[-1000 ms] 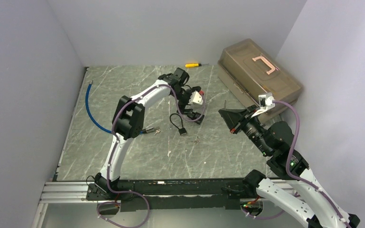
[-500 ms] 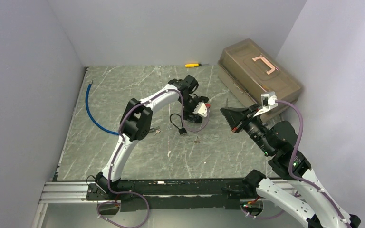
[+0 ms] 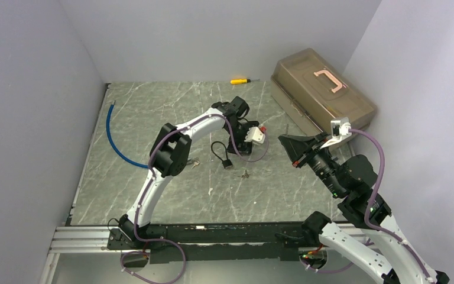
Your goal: Unlock with the key
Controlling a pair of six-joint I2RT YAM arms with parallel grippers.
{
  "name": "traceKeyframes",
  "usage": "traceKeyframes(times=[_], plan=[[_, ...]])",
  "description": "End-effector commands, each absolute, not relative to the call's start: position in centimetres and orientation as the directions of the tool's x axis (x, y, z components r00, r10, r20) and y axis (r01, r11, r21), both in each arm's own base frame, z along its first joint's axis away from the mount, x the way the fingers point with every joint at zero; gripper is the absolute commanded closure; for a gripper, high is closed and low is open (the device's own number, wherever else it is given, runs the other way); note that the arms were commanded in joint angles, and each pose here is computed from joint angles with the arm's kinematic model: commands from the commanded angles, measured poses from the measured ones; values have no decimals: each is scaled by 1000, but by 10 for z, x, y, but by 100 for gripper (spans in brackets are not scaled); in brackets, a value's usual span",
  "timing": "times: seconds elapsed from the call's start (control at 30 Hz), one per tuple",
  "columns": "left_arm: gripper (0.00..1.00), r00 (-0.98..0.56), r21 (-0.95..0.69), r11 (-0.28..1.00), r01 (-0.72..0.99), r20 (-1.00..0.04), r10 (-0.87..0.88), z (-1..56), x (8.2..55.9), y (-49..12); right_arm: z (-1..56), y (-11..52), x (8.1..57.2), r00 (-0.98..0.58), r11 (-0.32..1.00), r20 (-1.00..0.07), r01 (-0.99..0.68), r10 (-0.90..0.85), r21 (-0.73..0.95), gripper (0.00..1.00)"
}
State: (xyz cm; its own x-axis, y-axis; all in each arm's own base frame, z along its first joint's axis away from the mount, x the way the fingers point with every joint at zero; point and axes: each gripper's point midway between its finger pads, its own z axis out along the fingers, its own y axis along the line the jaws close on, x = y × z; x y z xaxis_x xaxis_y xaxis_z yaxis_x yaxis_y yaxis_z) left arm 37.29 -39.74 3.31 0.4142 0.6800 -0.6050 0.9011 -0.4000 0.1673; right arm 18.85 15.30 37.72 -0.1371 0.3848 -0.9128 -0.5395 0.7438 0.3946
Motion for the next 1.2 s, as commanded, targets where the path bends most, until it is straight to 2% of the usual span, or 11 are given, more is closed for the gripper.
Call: traceKeyframes(times=[0.0,0.13,0.23,0.4,0.47,0.7,0.83,0.97,1.03,1.13,1.17], plan=[[1,259,172,-194,966,-647,717,68,385,-409,397,147,183,-85,738,-911,-557,404,380,100],[1,209,111,-183,977,-679,704,72,375,-414,397,148,184,-83,736,-911,-562,403,377,100],[6,208,88,-203,975,-679,704,66,370,-416,398,149,183,-84,733,-910,-565,407,380,100],[25,211,13,-264,964,-638,740,47,358,-405,401,146,182,-77,737,-912,-563,402,373,100],[29,215,-18,-290,957,-628,748,41,347,-397,404,146,181,-72,739,-915,-566,398,365,100],[16,218,-38,-296,954,-588,779,30,336,-381,407,152,180,-79,720,-914,-590,398,365,100],[20,220,-15,-285,959,-594,774,33,349,-391,409,153,179,-83,713,-911,-595,405,371,100],[38,225,-31,-309,951,-614,756,38,343,-393,411,152,179,-85,715,-912,-592,402,370,100],[57,238,-26,-322,946,-619,749,39,339,-391,412,152,179,-83,717,-913,-592,400,368,100],[96,247,-26,-337,941,-630,736,49,331,-387,415,154,180,-84,720,-916,-592,392,363,100],[100,251,-26,-344,939,-634,732,56,327,-386,415,155,182,-88,723,-919,-591,385,359,100]])
